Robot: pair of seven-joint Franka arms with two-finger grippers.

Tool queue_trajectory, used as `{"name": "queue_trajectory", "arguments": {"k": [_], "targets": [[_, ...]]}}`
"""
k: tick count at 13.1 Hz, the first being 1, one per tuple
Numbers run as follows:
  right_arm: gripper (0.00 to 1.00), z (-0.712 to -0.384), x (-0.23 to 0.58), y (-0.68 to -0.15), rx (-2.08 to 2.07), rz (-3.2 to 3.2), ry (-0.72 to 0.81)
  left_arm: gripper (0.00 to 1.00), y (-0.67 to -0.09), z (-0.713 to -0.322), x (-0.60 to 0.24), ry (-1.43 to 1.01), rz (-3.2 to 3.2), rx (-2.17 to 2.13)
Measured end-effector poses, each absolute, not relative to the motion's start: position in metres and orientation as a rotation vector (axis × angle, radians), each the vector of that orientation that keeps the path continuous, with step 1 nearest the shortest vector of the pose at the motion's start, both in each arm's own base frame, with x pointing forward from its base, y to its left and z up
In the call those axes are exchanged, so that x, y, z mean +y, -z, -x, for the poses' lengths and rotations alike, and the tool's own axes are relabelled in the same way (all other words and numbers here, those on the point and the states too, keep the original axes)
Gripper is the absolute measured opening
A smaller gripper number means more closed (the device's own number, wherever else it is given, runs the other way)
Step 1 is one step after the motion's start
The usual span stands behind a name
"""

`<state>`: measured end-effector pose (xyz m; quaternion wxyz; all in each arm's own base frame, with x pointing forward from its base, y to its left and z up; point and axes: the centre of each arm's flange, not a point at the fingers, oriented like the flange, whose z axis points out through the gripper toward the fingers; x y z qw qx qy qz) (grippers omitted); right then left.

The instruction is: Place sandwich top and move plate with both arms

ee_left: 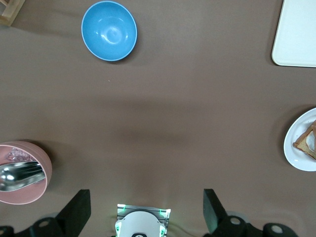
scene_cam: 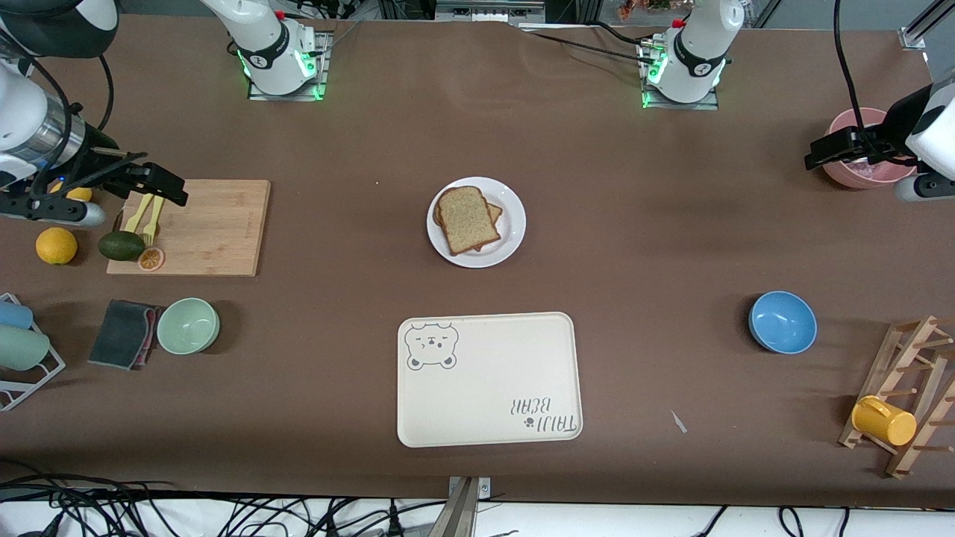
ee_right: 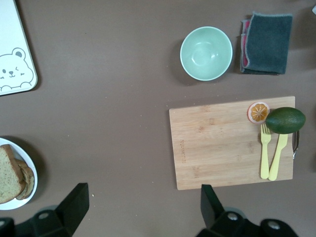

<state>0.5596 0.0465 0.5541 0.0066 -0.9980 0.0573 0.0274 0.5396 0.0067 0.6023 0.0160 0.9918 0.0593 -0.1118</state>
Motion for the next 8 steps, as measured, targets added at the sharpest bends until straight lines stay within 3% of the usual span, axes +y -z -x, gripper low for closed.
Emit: {"name": "queue_trajectory", "arguments": {"k": [8], "targets": [[1.00, -0.559, 0.047, -0.562, 0.213, 3.135, -0.086, 1.00, -0.583, -0.557, -0.008, 0.325, -3.075, 0.228]]}}
